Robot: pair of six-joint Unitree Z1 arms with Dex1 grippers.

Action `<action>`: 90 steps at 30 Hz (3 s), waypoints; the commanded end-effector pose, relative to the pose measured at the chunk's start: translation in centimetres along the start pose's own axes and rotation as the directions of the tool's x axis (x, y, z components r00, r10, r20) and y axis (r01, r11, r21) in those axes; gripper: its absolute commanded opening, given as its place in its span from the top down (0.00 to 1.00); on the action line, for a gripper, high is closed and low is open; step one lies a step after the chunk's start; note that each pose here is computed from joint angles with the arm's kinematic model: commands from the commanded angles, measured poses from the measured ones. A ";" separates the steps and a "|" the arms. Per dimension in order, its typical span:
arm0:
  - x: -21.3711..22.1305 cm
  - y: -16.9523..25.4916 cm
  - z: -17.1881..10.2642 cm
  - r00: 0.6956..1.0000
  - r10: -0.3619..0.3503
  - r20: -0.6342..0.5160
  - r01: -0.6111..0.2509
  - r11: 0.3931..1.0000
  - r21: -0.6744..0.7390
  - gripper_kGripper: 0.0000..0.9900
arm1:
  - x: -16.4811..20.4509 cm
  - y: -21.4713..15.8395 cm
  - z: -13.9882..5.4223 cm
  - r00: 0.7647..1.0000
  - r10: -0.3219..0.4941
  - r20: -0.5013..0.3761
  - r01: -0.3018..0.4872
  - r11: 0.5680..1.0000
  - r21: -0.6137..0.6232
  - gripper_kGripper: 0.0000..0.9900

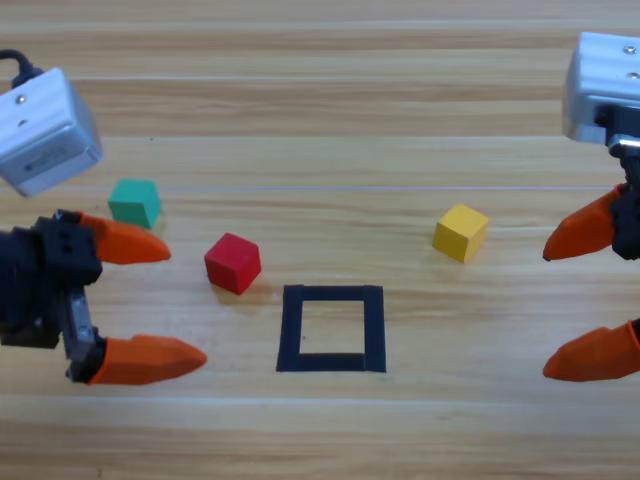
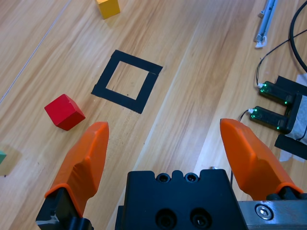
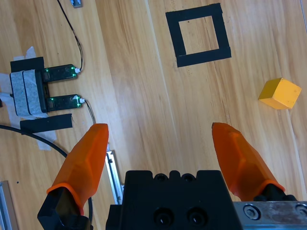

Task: Stack the blocks in the rectangular block: red at the bottom, yellow in the middle, green on top

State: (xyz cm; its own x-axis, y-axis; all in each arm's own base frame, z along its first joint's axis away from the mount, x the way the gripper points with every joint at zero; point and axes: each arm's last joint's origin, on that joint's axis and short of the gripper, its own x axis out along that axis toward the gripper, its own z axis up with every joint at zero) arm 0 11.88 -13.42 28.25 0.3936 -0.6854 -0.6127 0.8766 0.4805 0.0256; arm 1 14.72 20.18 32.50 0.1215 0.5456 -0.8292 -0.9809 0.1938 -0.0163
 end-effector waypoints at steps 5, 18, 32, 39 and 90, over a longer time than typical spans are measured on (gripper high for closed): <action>0.4 -0.3 -0.1 0.999 -0.023 -0.025 0.023 1.000 0.003 0.00 | 1.4 0.4 -0.3 0.999 0.035 -0.040 -0.035 0.999 0.000 0.04; 0.9 0.3 0.5 0.997 0.058 -0.040 -0.063 0.989 -0.131 0.00 | 4.0 -3.5 1.1 0.932 -0.353 -0.079 0.359 0.876 0.323 0.04; 9.3 6.1 4.4 0.893 0.179 -0.413 -0.415 0.682 -0.602 0.07 | 7.8 -8.9 3.0 0.828 -0.523 -0.204 0.525 0.594 0.609 0.04; 13.9 9.3 7.9 0.811 0.157 -0.564 -0.505 0.673 -0.540 0.07 | 9.2 -9.7 3.3 0.830 -0.469 -0.301 0.509 0.419 0.751 0.03; 24.2 15.6 2.0 0.626 0.071 -0.776 -0.556 0.739 -0.381 0.48 | 22.5 -20.1 0.6 0.847 -0.175 -0.502 0.440 -0.300 0.847 0.06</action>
State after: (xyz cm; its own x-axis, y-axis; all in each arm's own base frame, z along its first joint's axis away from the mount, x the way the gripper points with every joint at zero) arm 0 34.86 -25.50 18.53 0.1615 -0.0235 -0.9866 0.3503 0.9360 0.0351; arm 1 36.40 29.61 17.69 0.2745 0.0476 -0.9604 0.4351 0.8845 0.1682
